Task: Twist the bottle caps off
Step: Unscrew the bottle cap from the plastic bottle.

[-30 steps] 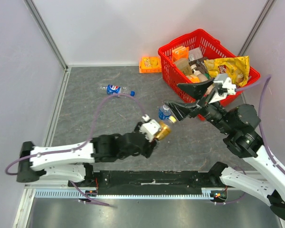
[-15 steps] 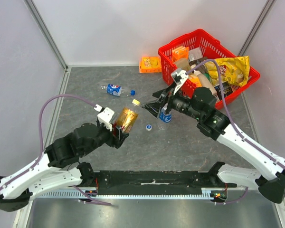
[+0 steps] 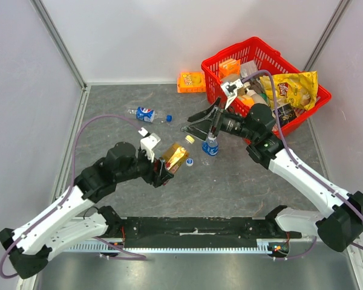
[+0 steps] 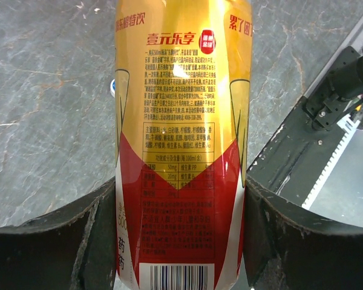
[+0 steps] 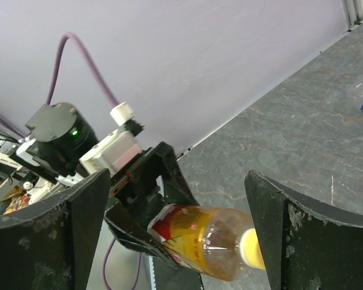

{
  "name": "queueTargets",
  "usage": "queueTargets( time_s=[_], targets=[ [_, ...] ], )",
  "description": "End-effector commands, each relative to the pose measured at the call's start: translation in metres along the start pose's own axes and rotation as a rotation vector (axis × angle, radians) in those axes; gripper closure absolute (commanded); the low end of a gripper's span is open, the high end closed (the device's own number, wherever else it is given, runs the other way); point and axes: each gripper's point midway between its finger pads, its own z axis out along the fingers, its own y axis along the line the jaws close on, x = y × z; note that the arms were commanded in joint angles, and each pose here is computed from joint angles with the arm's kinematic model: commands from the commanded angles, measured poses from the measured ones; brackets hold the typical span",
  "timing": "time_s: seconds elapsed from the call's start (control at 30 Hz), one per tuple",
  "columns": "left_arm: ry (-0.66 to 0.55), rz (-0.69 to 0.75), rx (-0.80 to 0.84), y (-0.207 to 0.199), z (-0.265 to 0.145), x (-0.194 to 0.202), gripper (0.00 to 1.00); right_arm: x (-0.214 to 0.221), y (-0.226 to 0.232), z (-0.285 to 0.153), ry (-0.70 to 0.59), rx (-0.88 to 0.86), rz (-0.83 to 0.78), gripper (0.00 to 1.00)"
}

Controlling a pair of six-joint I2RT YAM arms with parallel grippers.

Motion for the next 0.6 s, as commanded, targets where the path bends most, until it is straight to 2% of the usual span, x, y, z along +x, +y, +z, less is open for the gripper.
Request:
queueTargets(
  time_s=[0.0, 0.33, 0.57],
  targets=[
    [-0.066, 0.041, 0.193, -0.014, 0.014, -0.031, 0.41, -0.016, 0.014, -0.007, -0.018, -0.025, -0.058, 0.02],
    [-0.147, -0.008, 0.313, 0.026, 0.02, -0.071, 0.41, -0.027, 0.0, -0.014, -0.01, 0.057, -0.101, 0.02],
    [-0.209, 0.111, 0.322, 0.022, 0.003, -0.08, 0.4, -0.032, -0.013, -0.01, -0.01, 0.093, -0.054, 0.03]
  ],
)
